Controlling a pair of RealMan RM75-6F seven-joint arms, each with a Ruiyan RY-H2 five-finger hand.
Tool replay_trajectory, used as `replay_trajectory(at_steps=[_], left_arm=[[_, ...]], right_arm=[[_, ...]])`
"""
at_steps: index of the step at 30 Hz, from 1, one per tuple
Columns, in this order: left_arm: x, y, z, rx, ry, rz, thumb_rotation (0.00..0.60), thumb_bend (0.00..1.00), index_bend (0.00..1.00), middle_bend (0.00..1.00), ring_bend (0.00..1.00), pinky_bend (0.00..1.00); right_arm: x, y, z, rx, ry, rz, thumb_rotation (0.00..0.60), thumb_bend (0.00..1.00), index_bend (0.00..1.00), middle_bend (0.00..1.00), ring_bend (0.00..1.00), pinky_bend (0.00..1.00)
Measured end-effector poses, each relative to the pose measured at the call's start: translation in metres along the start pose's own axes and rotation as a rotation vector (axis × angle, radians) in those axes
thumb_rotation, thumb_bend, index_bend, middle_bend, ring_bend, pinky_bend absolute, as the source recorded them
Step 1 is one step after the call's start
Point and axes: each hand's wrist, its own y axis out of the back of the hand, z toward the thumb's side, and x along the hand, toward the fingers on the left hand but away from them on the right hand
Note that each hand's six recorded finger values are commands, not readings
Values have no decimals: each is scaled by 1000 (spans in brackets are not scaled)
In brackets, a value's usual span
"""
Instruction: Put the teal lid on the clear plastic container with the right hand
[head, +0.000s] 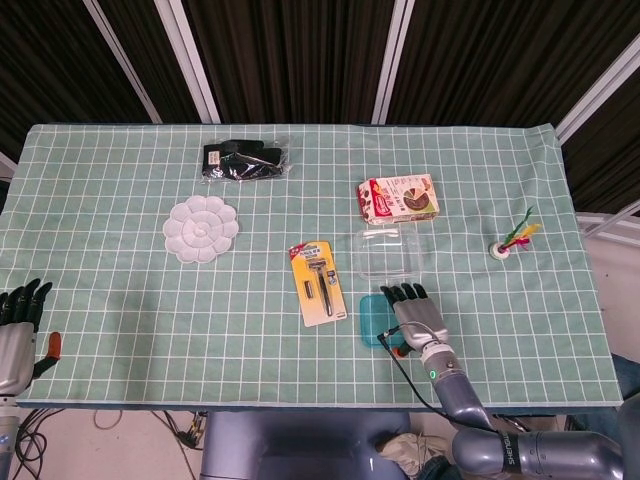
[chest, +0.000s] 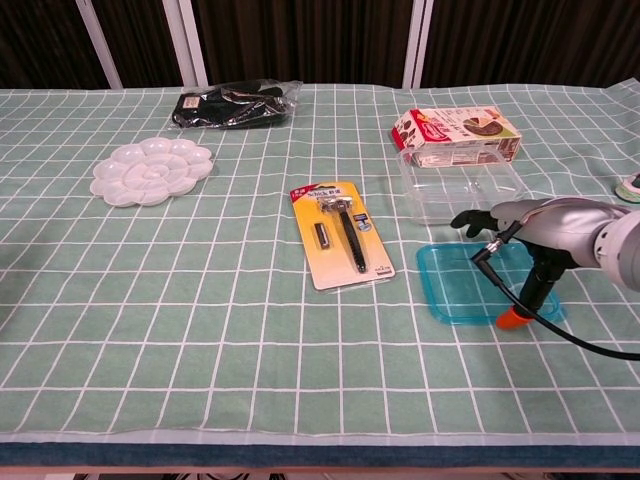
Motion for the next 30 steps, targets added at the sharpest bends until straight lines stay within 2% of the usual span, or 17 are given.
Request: replay_trajectory(at_steps=[9, 17, 30], left_arm=[[0, 0, 0, 1, 1, -1, 600, 526, 21, 0, 0, 0], [0, 0, 0, 1, 2, 0, 600, 526, 21, 0, 0, 0], [0, 0, -1, -4, 3, -3, 600, 526, 18, 0, 0, 0]], right_arm=[[-1, -2, -1, 2, -3, 3, 600, 188, 0, 152, 0, 0], [-4, -4, -3, 7, -9, 9, 600, 188, 0, 226, 0, 0], [-7, -12, -6, 42, -21, 60, 600, 187, 0, 236, 0, 0]])
